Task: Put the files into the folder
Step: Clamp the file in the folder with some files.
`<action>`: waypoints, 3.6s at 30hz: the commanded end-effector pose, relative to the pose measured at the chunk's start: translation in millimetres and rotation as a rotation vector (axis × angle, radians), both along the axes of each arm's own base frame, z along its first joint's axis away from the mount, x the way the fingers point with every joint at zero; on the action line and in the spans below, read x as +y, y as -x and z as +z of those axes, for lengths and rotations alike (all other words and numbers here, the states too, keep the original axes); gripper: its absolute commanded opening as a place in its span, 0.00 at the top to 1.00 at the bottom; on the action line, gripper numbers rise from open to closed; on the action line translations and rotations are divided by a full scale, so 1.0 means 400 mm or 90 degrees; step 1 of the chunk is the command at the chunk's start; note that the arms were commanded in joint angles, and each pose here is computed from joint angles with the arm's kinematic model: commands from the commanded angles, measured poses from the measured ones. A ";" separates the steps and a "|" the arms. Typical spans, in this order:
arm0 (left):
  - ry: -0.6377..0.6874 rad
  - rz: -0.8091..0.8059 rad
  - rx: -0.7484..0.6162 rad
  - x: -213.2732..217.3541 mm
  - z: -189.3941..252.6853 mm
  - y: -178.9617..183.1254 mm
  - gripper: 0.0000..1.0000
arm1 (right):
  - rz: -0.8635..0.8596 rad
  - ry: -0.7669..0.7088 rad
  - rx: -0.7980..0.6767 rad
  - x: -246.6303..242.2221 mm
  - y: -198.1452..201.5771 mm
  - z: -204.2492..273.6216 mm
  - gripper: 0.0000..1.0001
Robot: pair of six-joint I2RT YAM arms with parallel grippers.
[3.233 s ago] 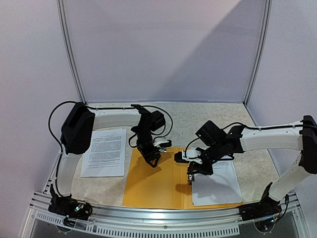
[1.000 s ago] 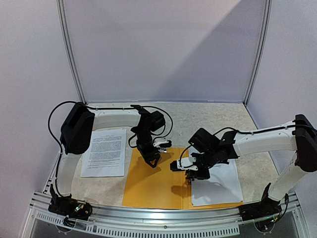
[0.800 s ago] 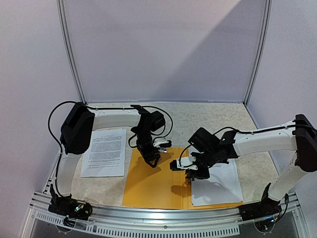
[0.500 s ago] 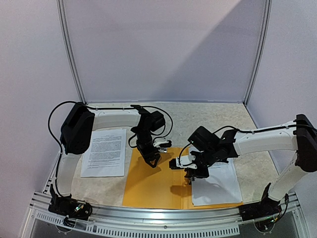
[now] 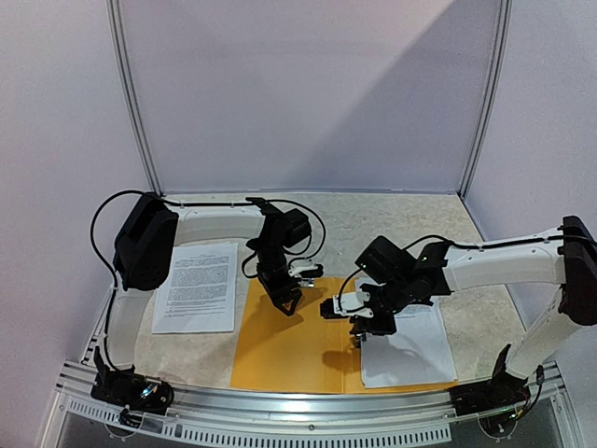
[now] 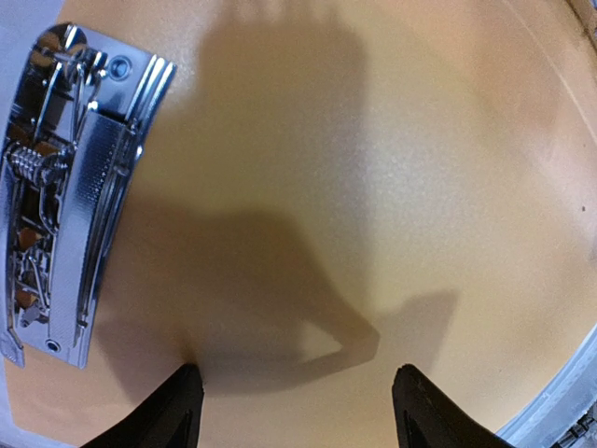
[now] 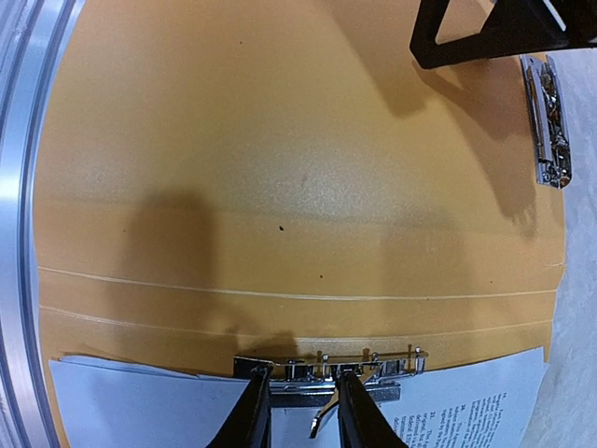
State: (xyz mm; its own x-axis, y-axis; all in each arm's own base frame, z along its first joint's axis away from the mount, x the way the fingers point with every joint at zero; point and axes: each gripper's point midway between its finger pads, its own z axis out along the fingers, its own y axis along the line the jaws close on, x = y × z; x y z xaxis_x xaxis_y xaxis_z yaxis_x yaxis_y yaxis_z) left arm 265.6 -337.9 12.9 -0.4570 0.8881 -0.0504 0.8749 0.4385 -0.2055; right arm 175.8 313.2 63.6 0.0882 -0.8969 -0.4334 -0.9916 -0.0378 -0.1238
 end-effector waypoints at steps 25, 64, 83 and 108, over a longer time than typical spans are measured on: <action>-0.046 -0.009 0.030 0.037 -0.076 0.025 0.28 | 0.012 0.017 0.057 -0.031 0.062 -0.026 0.84; -0.050 -0.011 0.033 0.041 -0.087 0.023 0.28 | 0.038 -0.006 0.047 0.008 0.048 -0.035 0.82; -0.051 -0.012 0.037 0.042 -0.090 0.027 0.28 | 0.033 -0.019 0.043 0.015 0.044 -0.002 0.81; -0.051 -0.012 0.037 0.047 -0.090 0.027 0.28 | 0.043 0.071 0.068 -0.052 0.070 -0.103 0.84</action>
State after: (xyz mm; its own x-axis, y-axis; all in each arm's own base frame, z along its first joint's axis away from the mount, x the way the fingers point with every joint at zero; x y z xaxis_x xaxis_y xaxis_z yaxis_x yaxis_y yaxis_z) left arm 265.3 -337.2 12.7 -0.4413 0.8959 -0.0515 0.8826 0.4230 -0.2050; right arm 163.9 312.5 47.5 0.1131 -0.8927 -0.4362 -0.9930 -0.0863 -0.0808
